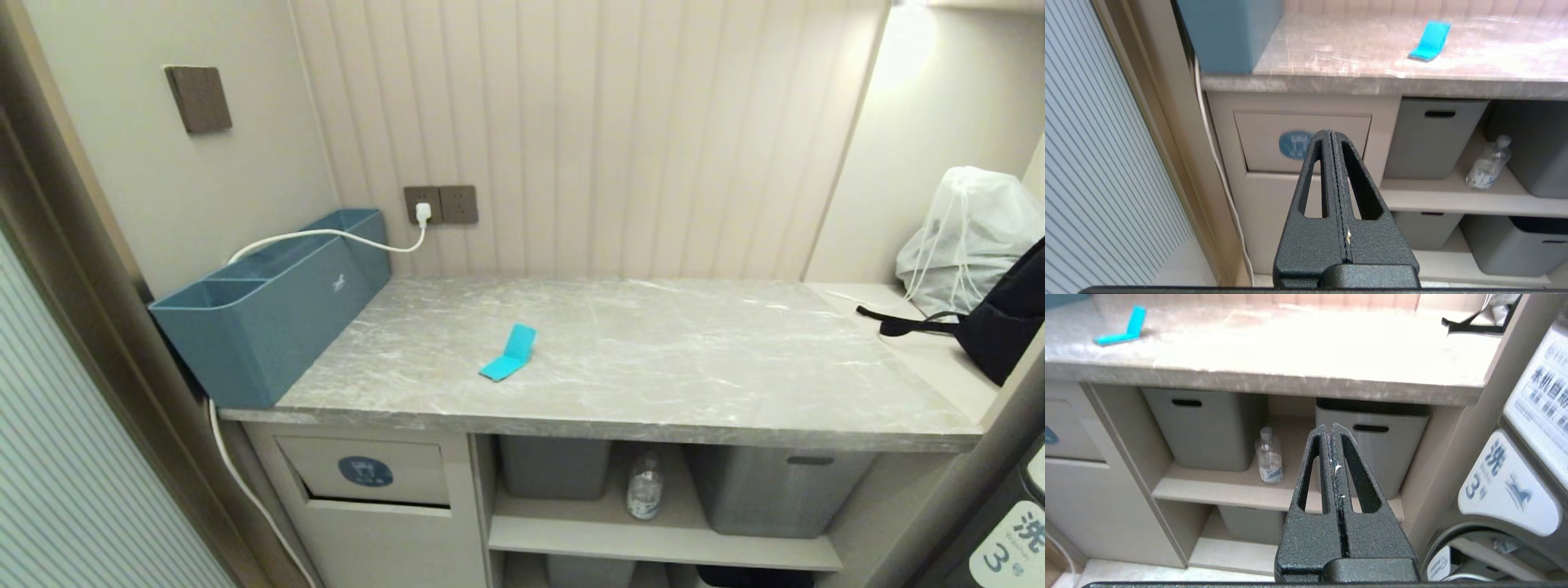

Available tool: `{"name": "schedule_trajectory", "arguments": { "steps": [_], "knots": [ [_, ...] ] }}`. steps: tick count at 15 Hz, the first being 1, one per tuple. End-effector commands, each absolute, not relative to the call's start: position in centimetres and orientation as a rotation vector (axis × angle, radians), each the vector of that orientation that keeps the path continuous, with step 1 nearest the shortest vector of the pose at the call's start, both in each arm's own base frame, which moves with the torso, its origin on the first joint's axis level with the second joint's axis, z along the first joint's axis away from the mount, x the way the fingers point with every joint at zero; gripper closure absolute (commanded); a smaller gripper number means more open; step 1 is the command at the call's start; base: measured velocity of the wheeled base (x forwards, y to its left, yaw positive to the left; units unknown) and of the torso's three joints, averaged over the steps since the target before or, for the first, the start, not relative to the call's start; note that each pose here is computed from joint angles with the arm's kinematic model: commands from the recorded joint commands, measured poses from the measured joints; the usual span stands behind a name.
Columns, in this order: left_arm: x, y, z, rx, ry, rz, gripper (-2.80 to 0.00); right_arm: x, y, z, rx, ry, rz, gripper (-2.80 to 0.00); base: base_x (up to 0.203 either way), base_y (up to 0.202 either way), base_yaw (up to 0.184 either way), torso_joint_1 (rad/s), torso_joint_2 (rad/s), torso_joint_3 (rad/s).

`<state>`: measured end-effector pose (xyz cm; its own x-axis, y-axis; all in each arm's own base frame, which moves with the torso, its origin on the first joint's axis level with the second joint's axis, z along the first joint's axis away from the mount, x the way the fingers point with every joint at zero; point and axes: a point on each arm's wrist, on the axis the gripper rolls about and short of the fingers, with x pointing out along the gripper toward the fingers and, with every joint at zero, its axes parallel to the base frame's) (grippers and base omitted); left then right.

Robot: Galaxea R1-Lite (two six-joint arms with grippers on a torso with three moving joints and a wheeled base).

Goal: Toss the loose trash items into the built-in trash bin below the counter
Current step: Pick up the garbage

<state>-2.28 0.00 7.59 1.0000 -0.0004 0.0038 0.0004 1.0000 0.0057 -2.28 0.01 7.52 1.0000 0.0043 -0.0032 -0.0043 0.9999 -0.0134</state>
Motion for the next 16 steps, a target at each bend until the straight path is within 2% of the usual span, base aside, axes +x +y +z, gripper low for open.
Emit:
{"name": "schedule_trajectory", "arguments": {
  "steps": [1, 4, 5, 8, 10, 12, 14, 16],
  "knots": [
    [-2.3, 0.0, 7.6, 0.006, -0.003, 0.000, 0.00, -2.3, 0.0, 7.5, -0.008, 0.003, 0.005, 0.00, 0.000, 0.000, 0.000, 0.172, -0.44, -0.227],
    [-2.4, 0.0, 8.3, 0.020, -0.032, -0.009, 0.00, -2.3, 0.0, 7.5, -0.006, 0.002, 0.005, 0.00, 0.000, 0.000, 0.000, 0.069, -0.14, -0.078],
    [-2.7, 0.0, 9.9, 0.023, -0.067, -0.011, 0.00, -2.3, 0.0, 7.5, -0.006, 0.003, 0.003, 0.00, 0.000, 0.000, 0.000, 0.022, -0.04, -0.022],
    [-2.0, 0.0, 18.8, 0.013, -0.119, -0.031, 0.00, -2.3, 0.0, 7.5, -0.006, 0.002, 0.004, 0.00, 0.000, 0.000, 0.000, 0.000, 0.00, 0.000],
    [2.9, -0.2, 25.0, -0.021, -0.035, -0.077, 0.00, -2.3, 0.0, 7.5, -0.007, 0.002, 0.005, 0.00, 0.000, 0.000, 0.000, 0.000, 0.00, 0.000],
    [10.2, -0.7, 28.0, -0.055, 0.089, -0.139, 0.00, -2.3, 0.0, 7.5, -0.008, 0.002, 0.005, 0.00, 0.000, 0.000, 0.000, 0.000, 0.00, 0.000],
    [18.4, -2.1, 28.0, -0.071, 0.207, -0.218, 0.00, -2.3, 0.0, 7.5, -0.008, 0.002, 0.005, 0.00, 0.000, 0.000, 0.000, 0.000, 0.00, 0.000],
    [25.5, -4.7, 26.0, -0.074, 0.299, -0.312, 0.00, -2.3, 0.0, 7.5, -0.008, 0.002, 0.003, 0.00, 0.000, 0.000, 0.000, 0.000, 0.00, 0.000]
  ]
}}
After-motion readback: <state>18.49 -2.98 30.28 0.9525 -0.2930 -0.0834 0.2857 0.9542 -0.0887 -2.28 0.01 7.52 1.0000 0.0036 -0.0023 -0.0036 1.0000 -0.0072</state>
